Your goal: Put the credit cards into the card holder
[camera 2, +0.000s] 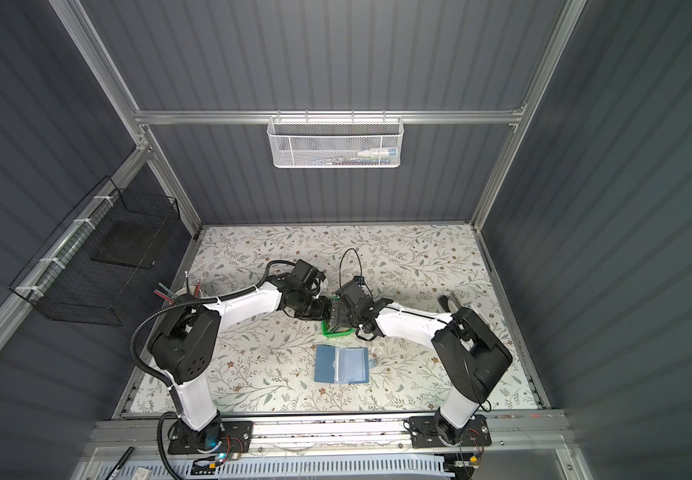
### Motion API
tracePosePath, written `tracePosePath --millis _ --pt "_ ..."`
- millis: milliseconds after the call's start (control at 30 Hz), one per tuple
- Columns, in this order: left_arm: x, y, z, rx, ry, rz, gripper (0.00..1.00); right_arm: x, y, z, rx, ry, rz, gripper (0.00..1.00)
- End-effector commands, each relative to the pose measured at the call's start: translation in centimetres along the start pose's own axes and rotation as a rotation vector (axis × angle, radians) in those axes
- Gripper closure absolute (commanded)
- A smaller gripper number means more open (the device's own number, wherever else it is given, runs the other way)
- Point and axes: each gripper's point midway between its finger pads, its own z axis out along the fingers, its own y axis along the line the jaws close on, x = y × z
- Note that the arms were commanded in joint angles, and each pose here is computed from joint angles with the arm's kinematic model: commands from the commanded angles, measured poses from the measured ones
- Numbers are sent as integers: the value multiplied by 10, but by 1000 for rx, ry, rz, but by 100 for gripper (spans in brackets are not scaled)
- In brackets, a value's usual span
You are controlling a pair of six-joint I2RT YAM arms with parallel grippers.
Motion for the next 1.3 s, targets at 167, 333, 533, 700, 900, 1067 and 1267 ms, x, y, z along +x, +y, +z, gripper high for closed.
tracePosePath --millis 167,333,533,700,900,1067,1267 --pt "1 5 -6 -50 10 10 86 17 -8 3 17 38 -17 1" --pt "-1 3 -10 -51 -6 16 86 21 -7 1 7 43 -30 1" --pt "-7 0 -17 -54 -26 43 86 20 -1 -5 -39 27 -29 1" --pt "-8 1 -20 -63 -39 47 86 9 6 -7 -78 15 -11 1" --pt "-12 1 -27 -61 -66 47 86 -7 12 -6 -106 -3 7 1" --pt "-16 3 -33 -64 -87 40 86 -16 16 -2 -125 -8 30 1" --pt "-19 9 -33 -45 -85 3 86 -24 13 7 -74 4 17 1"
